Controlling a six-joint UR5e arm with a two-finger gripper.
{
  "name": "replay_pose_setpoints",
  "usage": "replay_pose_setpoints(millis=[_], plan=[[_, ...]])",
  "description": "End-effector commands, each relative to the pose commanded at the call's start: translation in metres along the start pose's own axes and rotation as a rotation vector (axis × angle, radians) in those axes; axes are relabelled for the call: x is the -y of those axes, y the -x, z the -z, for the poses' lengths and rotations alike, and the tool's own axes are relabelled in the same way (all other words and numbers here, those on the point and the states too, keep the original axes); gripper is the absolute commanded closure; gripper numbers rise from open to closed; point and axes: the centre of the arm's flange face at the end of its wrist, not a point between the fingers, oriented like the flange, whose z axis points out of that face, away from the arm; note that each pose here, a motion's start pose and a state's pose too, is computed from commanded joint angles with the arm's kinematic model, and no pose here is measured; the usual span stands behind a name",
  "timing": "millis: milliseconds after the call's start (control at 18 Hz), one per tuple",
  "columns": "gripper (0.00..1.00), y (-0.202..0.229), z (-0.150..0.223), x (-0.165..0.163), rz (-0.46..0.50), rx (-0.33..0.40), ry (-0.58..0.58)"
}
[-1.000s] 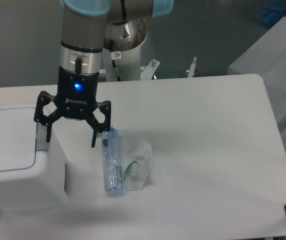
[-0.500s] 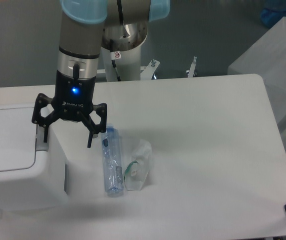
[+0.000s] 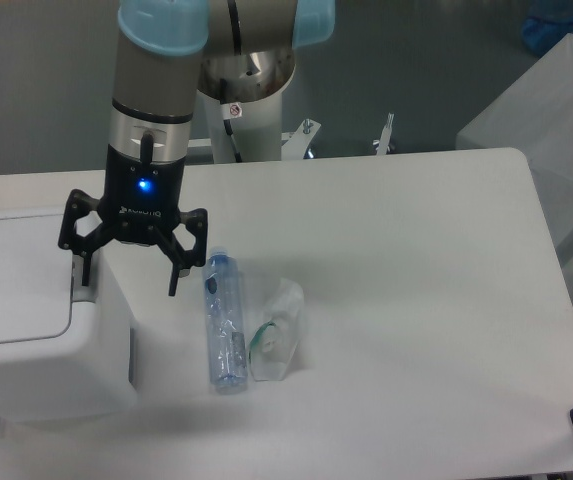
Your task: Open the trash can
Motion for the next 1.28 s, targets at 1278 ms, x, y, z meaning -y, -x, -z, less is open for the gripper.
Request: replay_pose_setpoints(millis=[1278], plan=[[0.0, 0.0018, -0.0057, -0.0056, 0.004, 0.001, 0.015]])
